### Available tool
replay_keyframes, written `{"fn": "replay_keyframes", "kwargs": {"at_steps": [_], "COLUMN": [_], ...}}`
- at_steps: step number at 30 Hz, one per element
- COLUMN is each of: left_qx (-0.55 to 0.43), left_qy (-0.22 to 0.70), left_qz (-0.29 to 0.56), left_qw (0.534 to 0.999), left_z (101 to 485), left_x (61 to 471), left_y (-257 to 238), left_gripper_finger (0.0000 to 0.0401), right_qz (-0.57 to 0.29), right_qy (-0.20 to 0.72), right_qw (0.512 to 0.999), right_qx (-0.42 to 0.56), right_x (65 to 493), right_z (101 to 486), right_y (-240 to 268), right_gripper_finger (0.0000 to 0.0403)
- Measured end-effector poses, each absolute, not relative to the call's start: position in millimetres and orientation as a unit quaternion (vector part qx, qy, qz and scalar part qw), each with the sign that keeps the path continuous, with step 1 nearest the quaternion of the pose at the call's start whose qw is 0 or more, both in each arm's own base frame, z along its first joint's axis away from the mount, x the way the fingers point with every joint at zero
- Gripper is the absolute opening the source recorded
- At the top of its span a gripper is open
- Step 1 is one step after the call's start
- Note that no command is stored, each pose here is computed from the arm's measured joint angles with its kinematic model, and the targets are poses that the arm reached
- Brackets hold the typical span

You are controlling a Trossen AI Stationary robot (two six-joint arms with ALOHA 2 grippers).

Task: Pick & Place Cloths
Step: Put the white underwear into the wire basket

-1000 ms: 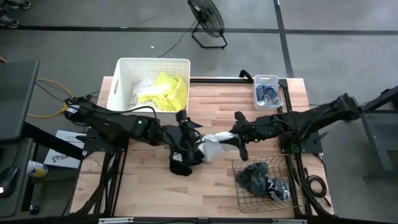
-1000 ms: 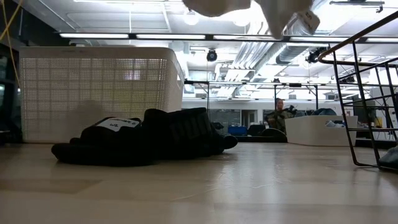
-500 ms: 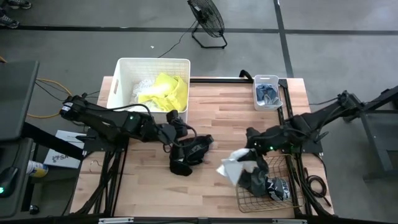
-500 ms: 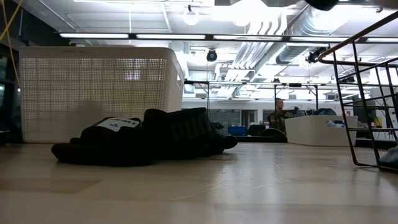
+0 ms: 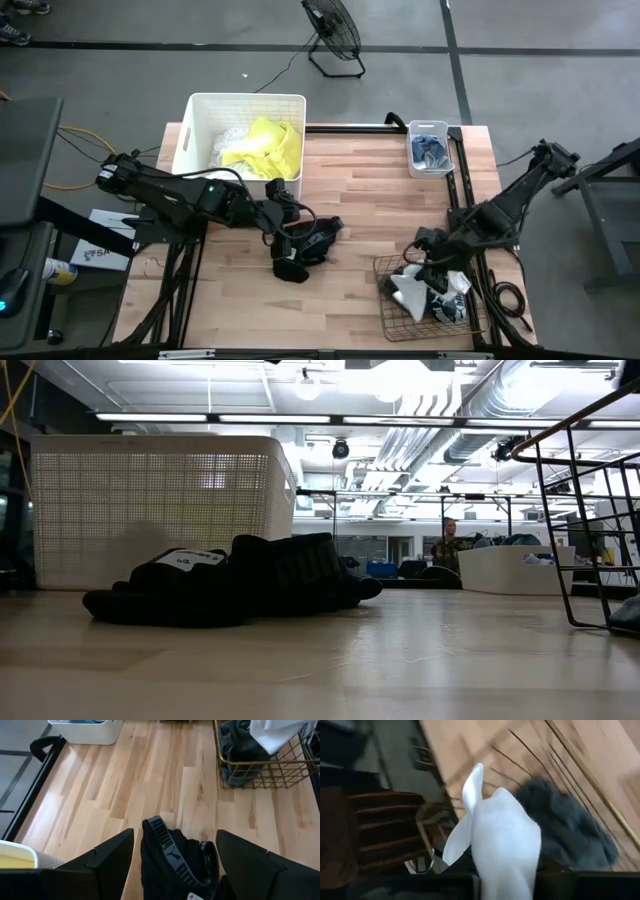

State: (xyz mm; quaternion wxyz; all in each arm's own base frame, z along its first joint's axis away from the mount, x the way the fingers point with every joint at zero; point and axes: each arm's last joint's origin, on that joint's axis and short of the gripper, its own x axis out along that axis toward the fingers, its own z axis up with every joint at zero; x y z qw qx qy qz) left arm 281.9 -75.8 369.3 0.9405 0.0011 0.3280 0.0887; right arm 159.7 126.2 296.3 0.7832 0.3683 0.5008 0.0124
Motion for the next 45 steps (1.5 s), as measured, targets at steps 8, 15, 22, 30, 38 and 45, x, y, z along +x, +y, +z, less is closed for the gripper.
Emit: {"fn": "replay_keyframes", "kwargs": {"at_steps": [8, 15, 22, 30, 38, 45], "left_qx": [0.003, 0.001, 0.0, 0.001, -0.003, -0.004], "left_qy": [0.332, 0.338, 0.34, 0.341, 0.343, 0.344], "left_qz": [0.089, 0.081, 0.077, 0.077, 0.069, 0.067], "left_qw": [0.939, 0.938, 0.937, 0.937, 0.937, 0.937], "left_z": [368.5, 367.9, 367.7, 367.4, 367.2, 367.1], "left_x": [281.3, 280.8, 280.7, 280.6, 280.7, 280.7], "left_y": [-75.6, -76.0, -76.2, -76.2, -76.7, -76.9], "left_gripper_finger": [0.0275, 0.0275, 0.0275, 0.0275, 0.0275, 0.0275], "right_qz": [-0.096, -0.226, -0.33, -0.386, -0.409, -0.42], "right_qy": [0.551, 0.568, 0.581, 0.623, 0.633, 0.6], "right_qw": [0.711, 0.657, 0.616, 0.558, 0.544, 0.54], "right_qx": [0.427, 0.441, 0.417, 0.389, 0.367, 0.416], "right_x": [155.1, 155.6, 158.1, 164.5, 171.1, 173.3], "right_z": [276.4, 253.9, 232.3, 206.3, 187.1, 169.0], "right_y": [146.3, 154.3, 157.4, 168.2, 175.6, 176.8], "right_gripper_finger": [0.0039, 0.0039, 0.0039, 0.0039, 0.0039, 0.0042]}}
